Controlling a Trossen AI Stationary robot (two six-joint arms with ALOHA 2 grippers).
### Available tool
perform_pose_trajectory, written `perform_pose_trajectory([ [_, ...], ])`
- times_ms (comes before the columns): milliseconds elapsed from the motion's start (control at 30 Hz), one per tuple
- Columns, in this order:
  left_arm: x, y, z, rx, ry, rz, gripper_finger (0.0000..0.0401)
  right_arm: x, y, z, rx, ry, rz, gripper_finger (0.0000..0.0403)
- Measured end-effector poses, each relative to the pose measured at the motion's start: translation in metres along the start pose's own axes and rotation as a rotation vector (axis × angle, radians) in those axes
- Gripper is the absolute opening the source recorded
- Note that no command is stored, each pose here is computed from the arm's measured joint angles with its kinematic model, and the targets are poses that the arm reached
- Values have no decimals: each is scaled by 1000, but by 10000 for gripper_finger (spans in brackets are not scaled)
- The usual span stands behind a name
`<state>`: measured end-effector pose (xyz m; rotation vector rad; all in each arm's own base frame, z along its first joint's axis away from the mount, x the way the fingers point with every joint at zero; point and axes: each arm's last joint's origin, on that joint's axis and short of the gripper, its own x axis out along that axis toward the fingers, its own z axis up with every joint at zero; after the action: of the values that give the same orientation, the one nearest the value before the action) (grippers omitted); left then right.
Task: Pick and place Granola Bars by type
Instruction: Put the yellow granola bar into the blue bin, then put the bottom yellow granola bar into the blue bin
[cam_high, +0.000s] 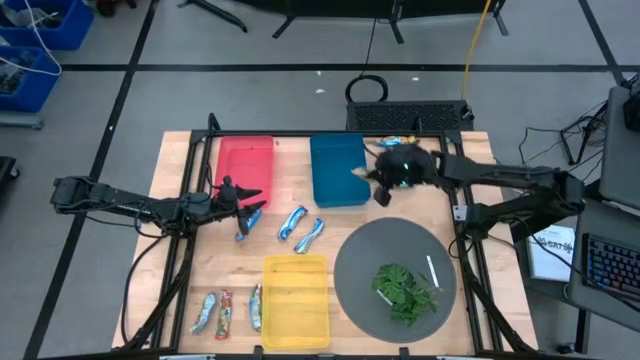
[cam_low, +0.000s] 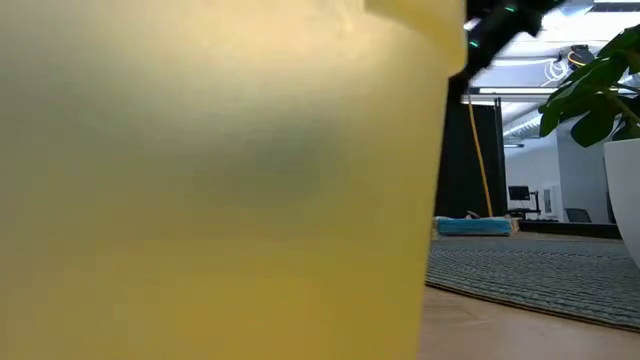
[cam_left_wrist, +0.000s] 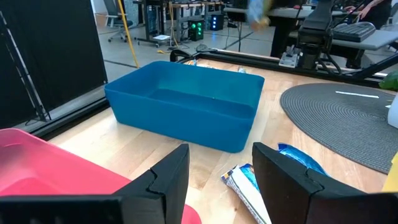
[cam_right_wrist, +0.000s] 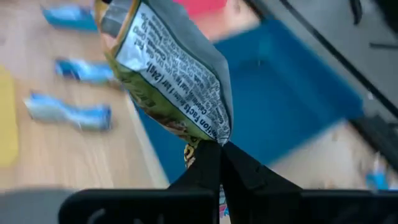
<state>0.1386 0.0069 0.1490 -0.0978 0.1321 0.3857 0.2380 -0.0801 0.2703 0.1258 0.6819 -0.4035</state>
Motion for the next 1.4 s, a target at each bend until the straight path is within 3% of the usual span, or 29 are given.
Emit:
perform_pose_trajectory([
  [133,0,0,0,0,0,0,179,25,-15,37,-57,92,27,0],
  [267,0,0,0,0,0,0,179,64,-36,56,-71,208,55,0],
  [467,0,0,0,0,0,0,179,120,-52,58,-117,370,70,0],
  [667,0,0,0,0,0,0,179,149,-56,52,-183,394,-50,0],
  [967,0,0,0,0,0,0,179,155,-64,51,-115,376,-71,12],
  [1200,0,0,0,0,0,0,179,154,-58,51,-163,386,-92,102],
  [1400,0,0,0,0,0,0,179,114,-42,52,-255,536,-198,171],
])
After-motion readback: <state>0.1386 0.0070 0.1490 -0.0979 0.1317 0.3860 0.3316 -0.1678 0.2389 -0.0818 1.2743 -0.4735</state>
